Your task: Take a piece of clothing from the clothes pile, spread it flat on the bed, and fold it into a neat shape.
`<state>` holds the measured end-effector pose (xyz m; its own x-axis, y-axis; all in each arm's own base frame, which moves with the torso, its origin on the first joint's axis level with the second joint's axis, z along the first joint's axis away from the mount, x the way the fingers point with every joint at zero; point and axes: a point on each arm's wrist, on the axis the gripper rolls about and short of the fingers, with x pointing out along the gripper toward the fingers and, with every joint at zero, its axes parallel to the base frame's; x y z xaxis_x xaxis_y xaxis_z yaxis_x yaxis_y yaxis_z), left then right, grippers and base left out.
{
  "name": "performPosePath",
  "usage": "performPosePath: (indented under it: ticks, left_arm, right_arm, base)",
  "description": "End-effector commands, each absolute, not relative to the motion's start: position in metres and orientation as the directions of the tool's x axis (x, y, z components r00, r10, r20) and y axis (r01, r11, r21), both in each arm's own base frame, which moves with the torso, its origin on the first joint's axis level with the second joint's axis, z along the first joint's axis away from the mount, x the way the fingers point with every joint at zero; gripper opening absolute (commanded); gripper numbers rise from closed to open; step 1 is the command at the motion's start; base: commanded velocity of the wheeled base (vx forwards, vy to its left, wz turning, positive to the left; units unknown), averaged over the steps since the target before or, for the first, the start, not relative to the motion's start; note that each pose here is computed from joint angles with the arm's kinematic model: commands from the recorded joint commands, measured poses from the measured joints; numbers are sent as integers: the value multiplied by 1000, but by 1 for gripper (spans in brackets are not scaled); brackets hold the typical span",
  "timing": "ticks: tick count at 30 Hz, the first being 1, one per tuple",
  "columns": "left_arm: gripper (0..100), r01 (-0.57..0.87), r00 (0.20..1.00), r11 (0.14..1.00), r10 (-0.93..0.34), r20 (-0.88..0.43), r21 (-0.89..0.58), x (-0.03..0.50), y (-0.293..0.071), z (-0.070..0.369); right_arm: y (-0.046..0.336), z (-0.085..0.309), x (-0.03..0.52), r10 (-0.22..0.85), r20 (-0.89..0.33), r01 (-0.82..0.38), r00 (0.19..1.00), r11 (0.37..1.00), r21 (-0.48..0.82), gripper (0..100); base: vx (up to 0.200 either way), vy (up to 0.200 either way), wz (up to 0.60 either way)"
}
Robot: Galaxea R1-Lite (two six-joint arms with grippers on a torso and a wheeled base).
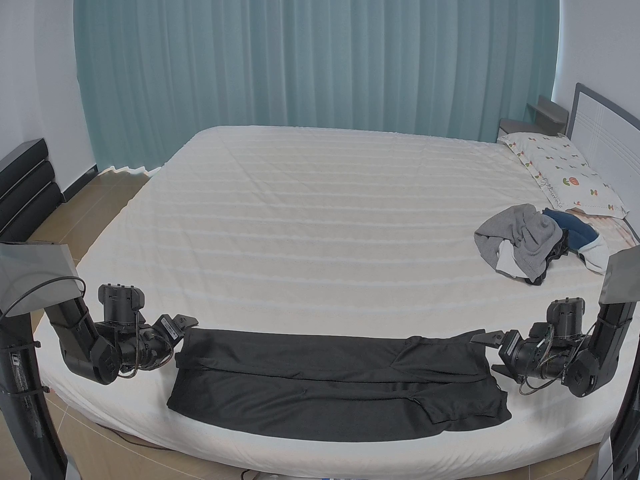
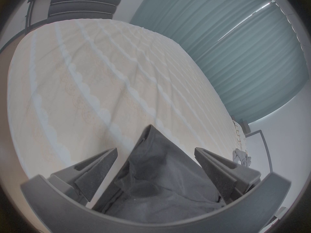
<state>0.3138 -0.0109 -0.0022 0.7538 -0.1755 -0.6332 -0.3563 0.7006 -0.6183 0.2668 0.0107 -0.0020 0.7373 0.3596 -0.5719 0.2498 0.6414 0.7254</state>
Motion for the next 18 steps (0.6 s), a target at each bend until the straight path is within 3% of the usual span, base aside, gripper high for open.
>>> performPosePath:
  ticks: [1, 4, 12, 18]
  left_arm:
    - [100, -349, 755, 701, -181, -630, -621, 309, -12, 2]
    - [100, -350, 754, 701, -181, -631, -621, 309, -12, 2]
    - [100, -348, 733, 719, -191, -653, -601, 305, -16, -4]
    - [100, -292, 652, 816, -211, -728, -498, 279, -26, -17]
  right_arm:
    - [4, -1, 268, 344, -569, 264, 747, 632, 729, 100]
    - [5, -5, 268, 345, -576, 271, 741, 632, 726, 100]
    - [7, -8, 268, 352, -584, 272, 731, 636, 723, 100]
    - [8, -5, 265, 342, -585, 271, 735, 643, 716, 100]
  base:
    - [-200, 0, 0]
    - [-200, 0, 0]
    - [0, 0, 0]
    - [0, 0, 0]
